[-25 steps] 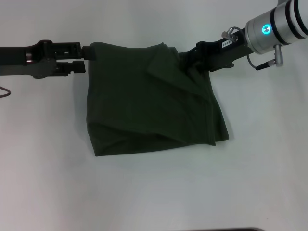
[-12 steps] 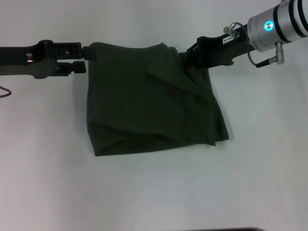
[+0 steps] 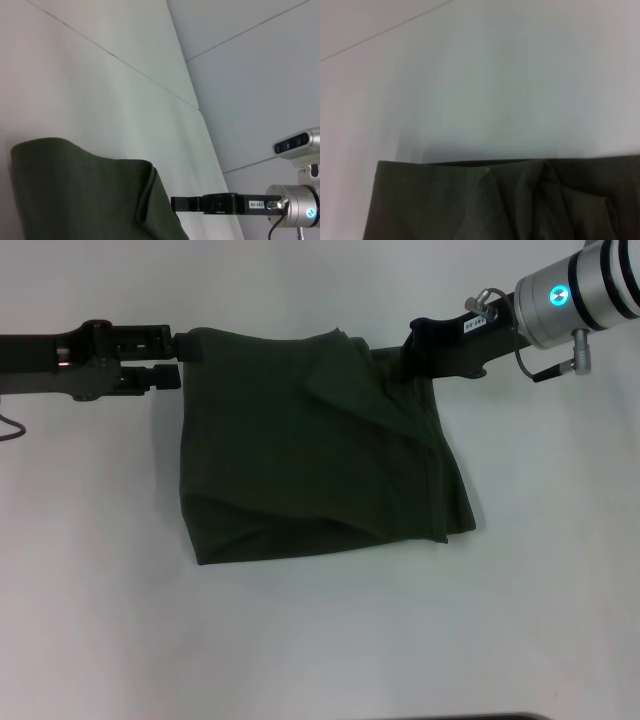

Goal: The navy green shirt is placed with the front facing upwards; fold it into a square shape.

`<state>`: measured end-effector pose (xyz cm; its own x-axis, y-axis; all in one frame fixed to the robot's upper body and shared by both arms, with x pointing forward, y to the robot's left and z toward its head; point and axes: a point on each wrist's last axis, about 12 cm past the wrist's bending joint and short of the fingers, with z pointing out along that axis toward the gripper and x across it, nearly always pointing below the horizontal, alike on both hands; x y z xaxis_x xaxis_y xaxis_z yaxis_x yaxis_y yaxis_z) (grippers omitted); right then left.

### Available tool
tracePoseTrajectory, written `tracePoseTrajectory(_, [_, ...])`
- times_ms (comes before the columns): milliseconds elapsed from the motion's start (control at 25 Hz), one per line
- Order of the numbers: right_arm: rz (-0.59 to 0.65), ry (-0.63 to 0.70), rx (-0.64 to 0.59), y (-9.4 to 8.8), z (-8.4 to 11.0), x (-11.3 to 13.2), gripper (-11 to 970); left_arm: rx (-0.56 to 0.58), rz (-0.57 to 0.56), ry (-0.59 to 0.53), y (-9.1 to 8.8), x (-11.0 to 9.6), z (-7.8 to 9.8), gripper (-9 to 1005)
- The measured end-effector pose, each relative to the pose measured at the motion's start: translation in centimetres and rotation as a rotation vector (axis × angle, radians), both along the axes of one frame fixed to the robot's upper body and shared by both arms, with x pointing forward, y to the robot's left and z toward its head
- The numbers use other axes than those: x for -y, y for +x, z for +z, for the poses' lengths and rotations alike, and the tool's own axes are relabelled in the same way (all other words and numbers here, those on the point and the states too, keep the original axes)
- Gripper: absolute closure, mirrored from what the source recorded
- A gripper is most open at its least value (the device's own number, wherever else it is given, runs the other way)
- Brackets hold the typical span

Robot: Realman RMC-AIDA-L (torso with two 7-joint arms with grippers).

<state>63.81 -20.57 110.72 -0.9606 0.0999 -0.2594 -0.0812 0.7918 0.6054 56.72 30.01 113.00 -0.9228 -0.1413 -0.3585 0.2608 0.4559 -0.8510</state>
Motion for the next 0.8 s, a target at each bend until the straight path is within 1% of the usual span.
tracePoseTrajectory(40, [0.000,0.000,0.000,0.00,0.00,0.00,939,0.000,0.000,0.000,0.00,0.00,0.00,267])
tracePoseTrajectory(320, [0.009,0.003,-0.005,0.03,0.41,0.34,898,0.000,0.001,-0.001,-0.01,-0.02,0.00,267])
tracePoseTrajectory(560, [0.020,-0.004,-0.009,-0.09,0.25,0.38,862,0.000,0.001,0.000,-0.01,-0.02,-0.01,266])
tracePoseTrajectory(760, [0.015,-0.008,-0.002,0.00,0.21,0.38,627,0.001,0.003,0.001,0.01,-0.03,-0.01,266])
tracePoseTrajectory(800, [0.013,-0.009,-0.001,0.02,0.21,0.40,622,0.002,0.004,0.002,0.03,-0.04,-0.02,266])
